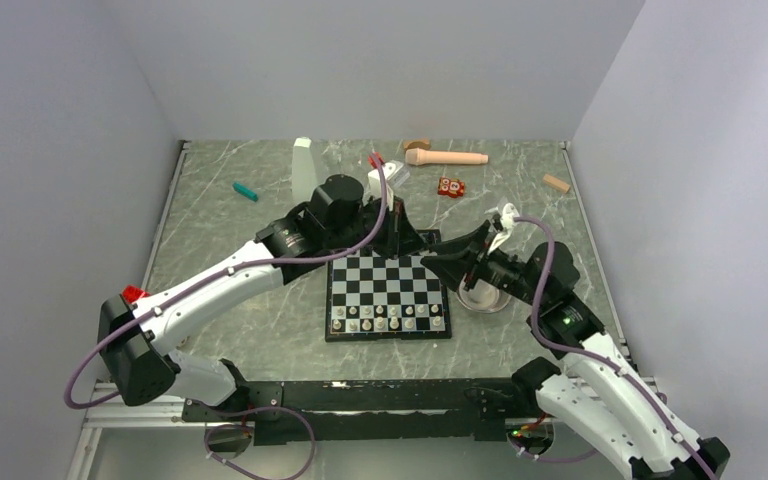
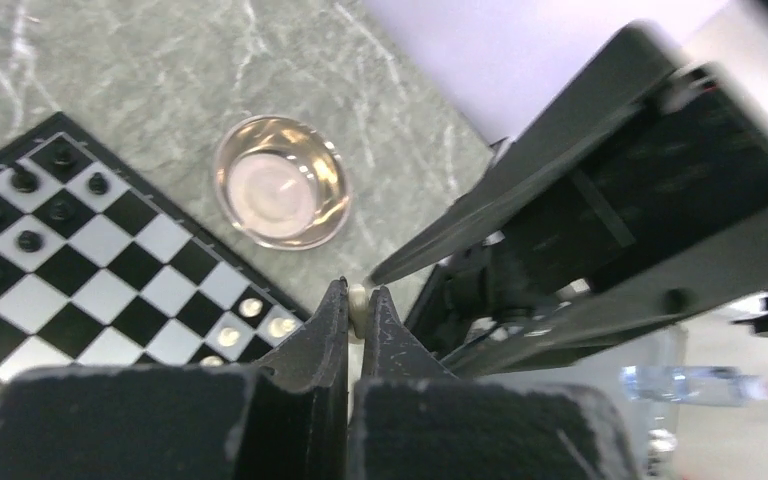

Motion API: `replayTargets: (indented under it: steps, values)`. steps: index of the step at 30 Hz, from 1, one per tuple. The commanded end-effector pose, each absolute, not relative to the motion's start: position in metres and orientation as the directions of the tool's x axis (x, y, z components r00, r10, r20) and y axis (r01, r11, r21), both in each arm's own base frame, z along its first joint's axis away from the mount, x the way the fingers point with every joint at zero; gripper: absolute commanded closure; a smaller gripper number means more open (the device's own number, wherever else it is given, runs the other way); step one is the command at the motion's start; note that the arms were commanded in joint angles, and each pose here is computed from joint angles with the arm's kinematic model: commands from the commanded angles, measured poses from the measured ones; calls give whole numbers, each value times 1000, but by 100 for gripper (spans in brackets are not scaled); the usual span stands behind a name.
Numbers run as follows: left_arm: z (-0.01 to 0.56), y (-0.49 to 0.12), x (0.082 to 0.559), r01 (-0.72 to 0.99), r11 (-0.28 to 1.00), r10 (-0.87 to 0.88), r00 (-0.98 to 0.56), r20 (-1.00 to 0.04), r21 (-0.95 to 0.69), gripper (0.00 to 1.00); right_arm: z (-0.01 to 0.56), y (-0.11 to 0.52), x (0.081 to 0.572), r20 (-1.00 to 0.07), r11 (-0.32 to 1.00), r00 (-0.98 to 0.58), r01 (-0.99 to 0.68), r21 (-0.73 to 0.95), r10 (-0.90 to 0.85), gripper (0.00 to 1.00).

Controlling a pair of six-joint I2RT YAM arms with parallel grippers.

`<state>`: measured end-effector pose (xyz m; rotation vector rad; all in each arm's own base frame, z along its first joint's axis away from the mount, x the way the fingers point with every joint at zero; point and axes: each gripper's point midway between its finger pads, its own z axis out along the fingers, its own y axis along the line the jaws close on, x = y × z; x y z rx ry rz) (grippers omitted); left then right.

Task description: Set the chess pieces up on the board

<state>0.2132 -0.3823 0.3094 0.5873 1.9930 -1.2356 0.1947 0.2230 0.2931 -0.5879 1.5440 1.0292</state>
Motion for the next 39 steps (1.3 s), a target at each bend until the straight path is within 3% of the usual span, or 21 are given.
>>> replayTargets:
  steps: [1,6,12,26,39]
  values:
    - [310,-371,224,777,463,-3,-480,-877,-427,100,338,212,181,-969,498,-117,-840,214,219,48]
    - [283,-364,232,801,496,33,-402,-915,-334,100,360,188,182,-960,592,-57,-776,216,276,39]
    - [247,-375,215,841,481,46,-307,-950,-248,100,365,168,189,-953,678,-18,-699,228,302,38]
    - [183,-422,158,922,387,115,-72,-991,-22,100,350,155,193,-955,732,-33,-635,247,294,37]
    - [133,-418,168,898,439,227,-67,-972,40,100,344,155,193,-958,733,-47,-633,248,284,36]
